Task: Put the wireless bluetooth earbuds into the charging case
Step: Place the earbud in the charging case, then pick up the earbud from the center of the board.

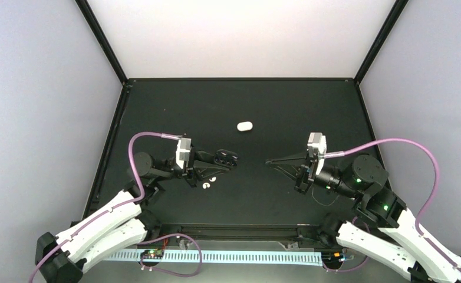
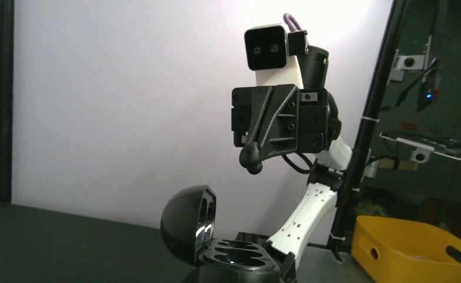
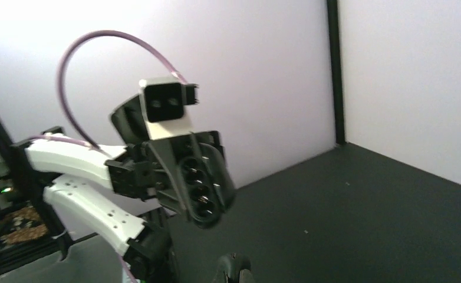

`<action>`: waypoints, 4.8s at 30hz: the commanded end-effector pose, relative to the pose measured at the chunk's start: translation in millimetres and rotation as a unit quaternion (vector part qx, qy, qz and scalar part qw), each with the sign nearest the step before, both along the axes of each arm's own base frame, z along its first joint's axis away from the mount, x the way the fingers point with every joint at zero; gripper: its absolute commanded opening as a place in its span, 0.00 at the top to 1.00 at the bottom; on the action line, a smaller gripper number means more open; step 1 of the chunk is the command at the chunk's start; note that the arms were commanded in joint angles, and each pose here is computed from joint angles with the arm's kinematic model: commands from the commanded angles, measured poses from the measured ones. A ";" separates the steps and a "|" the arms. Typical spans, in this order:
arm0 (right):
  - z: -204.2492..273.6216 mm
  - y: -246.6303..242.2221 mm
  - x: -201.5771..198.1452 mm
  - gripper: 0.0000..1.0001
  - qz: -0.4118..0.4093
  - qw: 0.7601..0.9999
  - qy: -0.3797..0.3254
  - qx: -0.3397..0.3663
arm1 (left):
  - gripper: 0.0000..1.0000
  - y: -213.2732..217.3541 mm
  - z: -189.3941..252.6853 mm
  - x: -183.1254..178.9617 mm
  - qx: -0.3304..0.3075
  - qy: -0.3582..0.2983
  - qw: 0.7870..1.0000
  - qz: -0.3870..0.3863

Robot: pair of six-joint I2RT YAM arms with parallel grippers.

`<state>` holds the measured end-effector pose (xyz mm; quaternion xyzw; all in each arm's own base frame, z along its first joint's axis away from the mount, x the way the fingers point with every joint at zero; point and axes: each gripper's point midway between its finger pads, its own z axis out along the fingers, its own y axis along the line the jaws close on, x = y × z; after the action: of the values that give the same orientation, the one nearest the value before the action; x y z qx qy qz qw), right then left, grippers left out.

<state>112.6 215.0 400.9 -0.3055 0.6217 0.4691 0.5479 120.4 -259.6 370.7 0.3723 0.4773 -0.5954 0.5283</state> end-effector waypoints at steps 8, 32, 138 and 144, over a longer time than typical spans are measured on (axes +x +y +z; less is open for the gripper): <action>62.2 14.7 -46.5 0.99 0.131 0.978 -0.164 0.022 | 0.99 -4.7 59.0 -18.2 -0.075 -0.089 0.992 -0.050; 71.9 48.3 -31.0 0.99 0.135 0.969 -0.205 -0.031 | 0.98 -18.4 63.1 -10.5 -0.056 -0.092 0.993 -0.043; -318.0 -181.0 196.9 0.61 -0.548 0.733 0.385 -0.119 | 0.99 18.3 17.1 -40.2 -0.022 -0.072 0.997 -0.007; -324.1 -174.1 212.3 0.55 -0.535 0.733 0.401 -0.125 | 0.98 20.3 17.3 -42.5 -0.026 -0.075 0.997 -0.007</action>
<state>302.2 38.9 58.1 0.2239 0.9129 0.0809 0.3315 80.1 -240.3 389.3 0.4027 0.4214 -0.5846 0.5643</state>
